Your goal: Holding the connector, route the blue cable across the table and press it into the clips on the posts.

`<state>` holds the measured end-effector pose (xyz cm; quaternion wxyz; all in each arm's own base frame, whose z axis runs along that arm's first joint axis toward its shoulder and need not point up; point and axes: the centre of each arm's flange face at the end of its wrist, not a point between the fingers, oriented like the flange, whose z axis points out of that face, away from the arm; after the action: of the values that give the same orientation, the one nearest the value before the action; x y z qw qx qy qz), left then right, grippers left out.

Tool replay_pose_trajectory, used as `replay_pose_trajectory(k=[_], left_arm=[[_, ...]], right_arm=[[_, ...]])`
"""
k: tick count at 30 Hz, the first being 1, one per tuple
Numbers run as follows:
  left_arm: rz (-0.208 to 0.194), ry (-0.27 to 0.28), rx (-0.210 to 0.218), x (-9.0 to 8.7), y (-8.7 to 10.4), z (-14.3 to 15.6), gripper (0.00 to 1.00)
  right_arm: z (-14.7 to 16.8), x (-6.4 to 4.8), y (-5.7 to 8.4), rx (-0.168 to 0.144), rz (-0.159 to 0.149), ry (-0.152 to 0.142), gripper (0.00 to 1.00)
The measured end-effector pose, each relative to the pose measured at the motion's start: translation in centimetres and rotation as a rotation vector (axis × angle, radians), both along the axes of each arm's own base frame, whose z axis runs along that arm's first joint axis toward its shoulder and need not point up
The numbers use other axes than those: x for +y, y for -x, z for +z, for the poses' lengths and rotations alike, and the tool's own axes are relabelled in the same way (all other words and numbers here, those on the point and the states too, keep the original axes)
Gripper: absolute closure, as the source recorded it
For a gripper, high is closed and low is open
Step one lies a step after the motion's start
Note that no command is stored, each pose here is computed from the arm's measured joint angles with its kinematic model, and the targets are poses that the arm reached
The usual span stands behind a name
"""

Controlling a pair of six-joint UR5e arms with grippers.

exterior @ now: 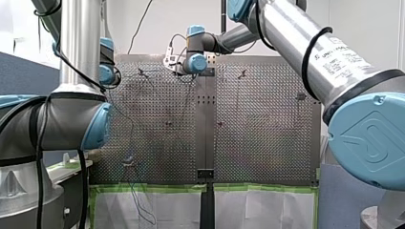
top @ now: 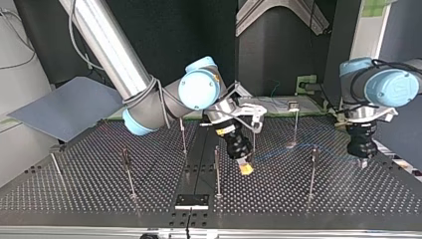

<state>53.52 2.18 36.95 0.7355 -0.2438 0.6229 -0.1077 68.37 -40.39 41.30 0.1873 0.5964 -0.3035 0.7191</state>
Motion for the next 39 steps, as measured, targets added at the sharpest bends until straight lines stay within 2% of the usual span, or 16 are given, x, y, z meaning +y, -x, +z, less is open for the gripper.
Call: replay_pose_trajectory(k=[1, 2, 3, 4, 15, 18, 26, 31, 39], left_arm=[[-0.011, 0.0, 0.004, -0.3, 0.1, 0.1, 0.23], [-0.026, -0.001, 0.012, -0.8, 0.2, 0.1, 0.06], [-0.037, -0.002, 0.019, -1.1, 0.3, 0.1, 0.06], [-0.049, -0.004, 0.026, -1.4, 0.4, 0.0, 0.0], [-0.191, -0.009, 0.118, -5.4, 1.3, -0.9, 0.0], [-0.198, -0.006, 0.145, -5.8, 1.6, -1.2, 0.0], [-0.179, 0.013, 0.237, -5.6, 3.5, -3.3, 0.0], [-0.199, 0.036, 0.217, -6.1, 4.8, -3.3, 0.0], [-0.287, 0.08, 0.154, -8.2, 7.2, -2.8, 0.0]], right_arm=[[0.0, 0.1, 0.0, 0.0, 0.001, 0.001, 1.0], [0.0, 0.1, -0.1, 0.0, 0.001, 0.001, 1.0], [0.0, 0.2, -0.1, 0.0, 0.002, 0.001, 1.0], [0.0, 0.2, -0.1, 0.0, 0.002, 0.001, 1.0], [0.0, 0.6, -0.4, 0.001, 0.009, 0.001, 1.0], [0.0, 0.6, -0.4, 0.001, 0.009, 0.001, 1.0], [0.0, 0.6, -0.4, 0.001, 0.009, 0.001, 1.0], [0.0, 0.8, -0.4, 0.002, 0.01, 0.002, 1.0], [0.8, 1.4, -0.8, 0.008, 0.019, 0.027, 1.0]])
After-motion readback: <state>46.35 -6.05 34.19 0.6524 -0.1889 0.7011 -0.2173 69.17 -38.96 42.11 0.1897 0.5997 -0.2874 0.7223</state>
